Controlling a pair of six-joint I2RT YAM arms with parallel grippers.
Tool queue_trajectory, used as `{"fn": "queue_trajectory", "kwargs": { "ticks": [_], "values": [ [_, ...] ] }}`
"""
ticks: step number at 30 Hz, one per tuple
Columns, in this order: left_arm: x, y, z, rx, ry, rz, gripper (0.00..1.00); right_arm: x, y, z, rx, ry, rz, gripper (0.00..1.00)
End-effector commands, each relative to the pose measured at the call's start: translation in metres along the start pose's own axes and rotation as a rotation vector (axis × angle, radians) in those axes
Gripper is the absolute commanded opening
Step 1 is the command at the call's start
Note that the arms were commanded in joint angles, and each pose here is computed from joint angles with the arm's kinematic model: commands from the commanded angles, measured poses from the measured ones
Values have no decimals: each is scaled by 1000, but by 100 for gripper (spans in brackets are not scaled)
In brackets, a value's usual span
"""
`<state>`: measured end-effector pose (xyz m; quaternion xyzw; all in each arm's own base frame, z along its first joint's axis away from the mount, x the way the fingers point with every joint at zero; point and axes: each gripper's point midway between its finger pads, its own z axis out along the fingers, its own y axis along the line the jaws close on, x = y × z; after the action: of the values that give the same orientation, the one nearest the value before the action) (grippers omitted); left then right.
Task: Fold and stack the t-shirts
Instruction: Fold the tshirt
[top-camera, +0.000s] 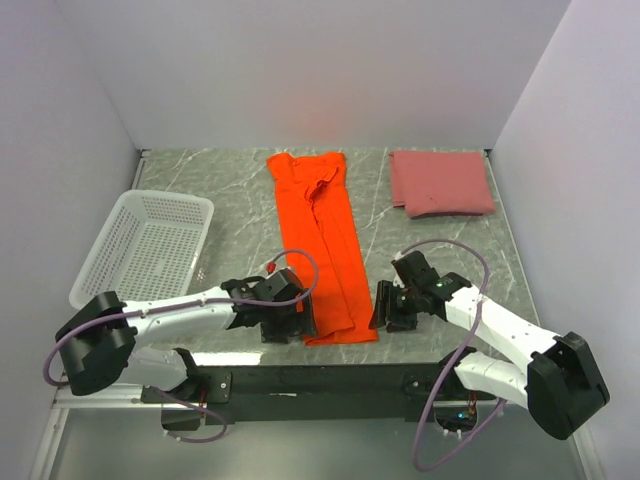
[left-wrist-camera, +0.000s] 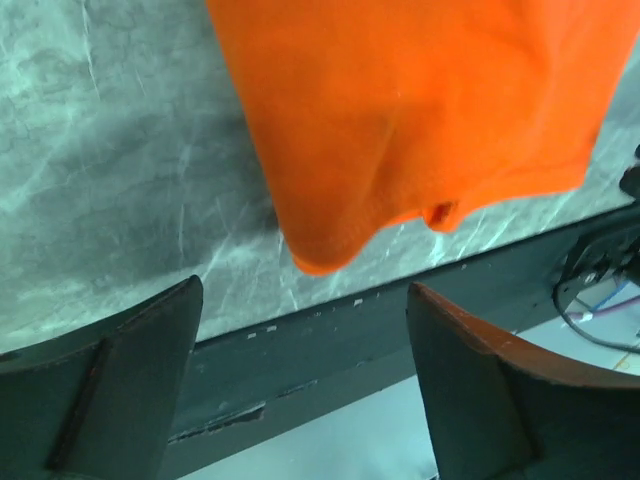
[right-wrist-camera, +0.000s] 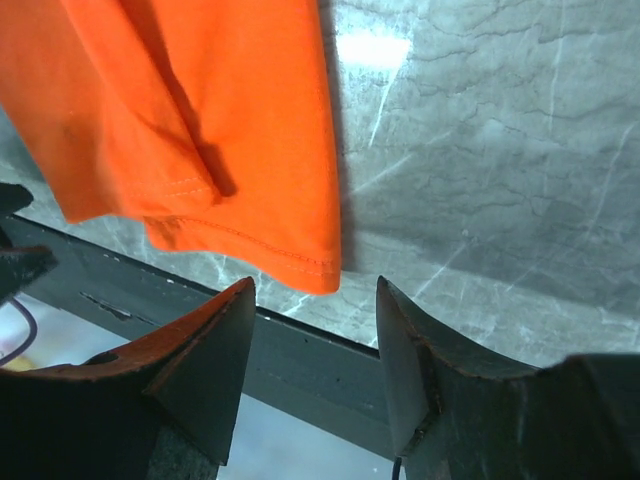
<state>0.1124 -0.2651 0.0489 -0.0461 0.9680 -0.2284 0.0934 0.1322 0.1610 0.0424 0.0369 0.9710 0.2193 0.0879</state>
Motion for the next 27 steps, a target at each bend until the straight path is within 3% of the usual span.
{"fn": "queue_trajectory", "kwargs": {
  "ticks": [1,7,8,11,12,13,14,15,16,19,22,27],
  "values": [
    [-6,-24,7,86,-12,-65,86,-2,2,6,-29,-12,-4,58],
    [-8,-19,28,23,-2,-48,65,-1,-4,19,-13,6,3,56],
    [-6,-15,30,2,3,-48,55,1,-7,23,-2,18,6,56],
    [-4,-17,36,-3,22,-35,40,5,-10,28,0,36,12,53],
    [-5,-13,36,-26,24,-38,27,6,-10,29,0,42,19,52],
    [-7,-9,38,-49,13,-43,22,8,-8,30,-17,51,19,47],
    [-6,-6,38,-67,15,-48,8,10,-7,30,-26,55,18,43],
    [-6,-6,37,-68,16,-48,1,10,-4,30,-38,56,19,38],
    [-8,-9,36,-61,5,-42,1,9,-1,29,-55,54,15,25],
    [-10,-13,25,-57,0,-40,1,13,13,23,-111,80,-15,0],
    [-13,-17,9,-40,-18,-43,1,6,26,13,-154,47,-41,0],
    [-37,-30,-4,-8,-74,-45,1,-33,46,-8,-176,-119,-73,0]
  ]
}}
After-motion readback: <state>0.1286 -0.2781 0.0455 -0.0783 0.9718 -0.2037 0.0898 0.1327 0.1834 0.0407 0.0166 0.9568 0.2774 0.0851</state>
